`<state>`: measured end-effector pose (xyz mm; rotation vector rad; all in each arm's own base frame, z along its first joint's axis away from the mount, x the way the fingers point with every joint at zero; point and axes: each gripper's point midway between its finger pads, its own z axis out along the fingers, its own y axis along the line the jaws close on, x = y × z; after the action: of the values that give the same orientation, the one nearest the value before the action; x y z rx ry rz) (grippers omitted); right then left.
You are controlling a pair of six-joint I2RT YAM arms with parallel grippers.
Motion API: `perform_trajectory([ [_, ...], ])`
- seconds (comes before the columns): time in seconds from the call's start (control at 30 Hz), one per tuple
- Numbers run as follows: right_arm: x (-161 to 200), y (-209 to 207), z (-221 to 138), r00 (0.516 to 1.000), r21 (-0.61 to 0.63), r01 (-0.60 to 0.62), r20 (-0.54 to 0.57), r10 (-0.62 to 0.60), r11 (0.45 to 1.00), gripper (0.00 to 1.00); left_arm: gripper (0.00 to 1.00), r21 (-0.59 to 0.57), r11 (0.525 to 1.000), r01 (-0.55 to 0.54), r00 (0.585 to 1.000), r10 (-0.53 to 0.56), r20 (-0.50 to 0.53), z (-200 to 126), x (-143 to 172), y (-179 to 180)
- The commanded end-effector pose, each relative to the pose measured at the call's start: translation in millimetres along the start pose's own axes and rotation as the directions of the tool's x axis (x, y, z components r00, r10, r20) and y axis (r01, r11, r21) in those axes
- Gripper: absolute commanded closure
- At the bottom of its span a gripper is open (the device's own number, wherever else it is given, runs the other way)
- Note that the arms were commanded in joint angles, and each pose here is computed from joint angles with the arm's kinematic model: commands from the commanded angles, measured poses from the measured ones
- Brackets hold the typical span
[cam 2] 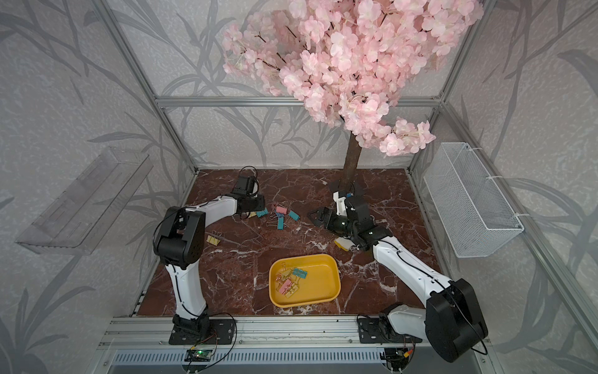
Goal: Put the binder clips in the storage box
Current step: Pick up the binder clip at the center of the board, then place the binder clip in the storage box.
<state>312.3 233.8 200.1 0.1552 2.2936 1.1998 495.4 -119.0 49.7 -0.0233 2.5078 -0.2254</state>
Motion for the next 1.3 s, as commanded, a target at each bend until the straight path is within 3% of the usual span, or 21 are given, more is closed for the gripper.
perform_trajectory([
  [0.0,-6.0,8.0,-2.1,1.000,-0.007,0.012,0.016,-0.012,1.000,0.01,0.84,0.016,1.000,-0.001,1.000,0.001,-0.020,2.7,1.3,-3.6],
  [0.2,-7.5,10.3,-6.3,0.999,-0.008,0.018,0.029,-0.018,1.000,0.01,0.94,0.068,0.997,0.030,0.999,-0.029,-0.020,-7.4,1.9,-13.2],
  [0.4,-8.0,10.1,-6.9,0.999,-0.012,0.004,0.038,-0.004,1.000,0.00,1.00,0.153,0.987,0.054,0.998,-0.057,0.016,-43.0,0.5,-30.5],
  [0.63,-10.1,15.0,-4.1,0.999,-0.042,0.018,0.036,-0.017,0.999,0.01,1.00,0.270,0.963,0.003,0.992,-0.035,0.117,-128.4,0.3,-62.9],
  [0.77,-15.3,12.5,-1.0,0.999,-0.058,-0.013,0.038,0.015,0.998,0.01,1.00,0.348,0.925,-0.152,0.969,0.071,0.236,-197.2,11.1,-112.8],
  [0.83,-17.3,9.6,0.5,0.998,-0.070,-0.040,0.043,0.043,0.997,0.01,1.00,0.386,0.890,-0.242,0.948,0.132,0.289,-227.1,26.0,-140.4],
  [0.93,-19.4,2.8,2.1,0.996,-0.077,-0.077,0.048,0.081,0.994,0.01,1.00,0.471,0.797,-0.379,0.911,0.232,0.341,-263.7,66.2,-182.9],
  [1.03,-18.3,1.3,1.9,0.995,-0.080,-0.087,0.045,0.091,0.993,0.01,1.00,0.480,0.722,-0.499,0.862,0.356,0.360,-279.8,118.0,-210.0],
  [1.17,-18.2,-1.0,0.4,0.995,-0.068,-0.082,0.053,0.086,0.994,0.01,1.00,0.460,0.664,-0.590,0.808,0.488,0.331,-274.1,180.7,-226.4],
  [1.27,-19.8,0.6,0.3,0.995,-0.066,-0.079,0.053,0.082,0.995,0.01,1.00,0.459,0.652,-0.604,0.795,0.529,0.296,-256.6,213.6,-226.4],
])
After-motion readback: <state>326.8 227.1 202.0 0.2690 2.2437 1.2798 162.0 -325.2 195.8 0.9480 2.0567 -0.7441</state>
